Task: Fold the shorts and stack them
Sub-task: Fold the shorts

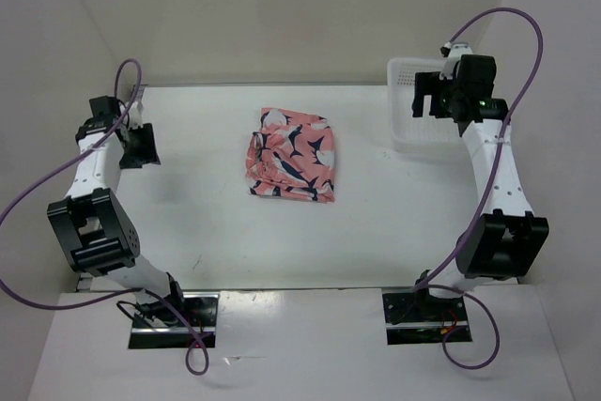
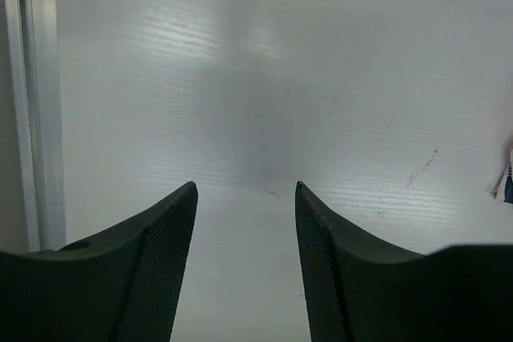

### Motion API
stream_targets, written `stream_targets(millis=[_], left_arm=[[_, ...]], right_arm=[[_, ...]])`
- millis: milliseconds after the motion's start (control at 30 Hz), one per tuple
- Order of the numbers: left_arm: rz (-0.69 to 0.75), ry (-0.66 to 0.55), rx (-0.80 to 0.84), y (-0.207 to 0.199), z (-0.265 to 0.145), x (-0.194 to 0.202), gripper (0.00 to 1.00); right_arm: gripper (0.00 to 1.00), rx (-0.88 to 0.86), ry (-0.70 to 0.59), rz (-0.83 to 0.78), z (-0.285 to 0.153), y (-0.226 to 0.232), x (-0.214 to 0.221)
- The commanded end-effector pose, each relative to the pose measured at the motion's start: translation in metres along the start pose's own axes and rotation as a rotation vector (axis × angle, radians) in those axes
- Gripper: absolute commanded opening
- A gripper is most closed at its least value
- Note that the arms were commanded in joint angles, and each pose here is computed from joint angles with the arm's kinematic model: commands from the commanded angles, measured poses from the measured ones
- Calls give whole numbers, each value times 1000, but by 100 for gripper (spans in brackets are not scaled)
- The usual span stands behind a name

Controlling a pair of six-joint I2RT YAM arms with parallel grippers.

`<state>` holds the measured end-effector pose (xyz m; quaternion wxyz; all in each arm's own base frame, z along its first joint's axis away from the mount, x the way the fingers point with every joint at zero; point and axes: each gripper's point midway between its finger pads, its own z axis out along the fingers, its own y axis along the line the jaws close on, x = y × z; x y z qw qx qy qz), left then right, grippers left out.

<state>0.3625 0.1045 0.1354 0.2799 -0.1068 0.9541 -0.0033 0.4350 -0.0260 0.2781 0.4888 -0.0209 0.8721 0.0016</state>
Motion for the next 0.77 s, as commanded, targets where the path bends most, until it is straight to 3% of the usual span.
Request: stream_targets(millis=[0,333,733], left_arm=[[-56,-51,24,17,-9,-5,60],[-66,-55,46,16,-11,-3,62],[-68,-45,48,15,-11,5,63]], right_arm=[[99,-7,0,-24,-37,-5,-7],[99,98,39,33,-68,-10,14],[99,183,45,58,-68,-20,25]])
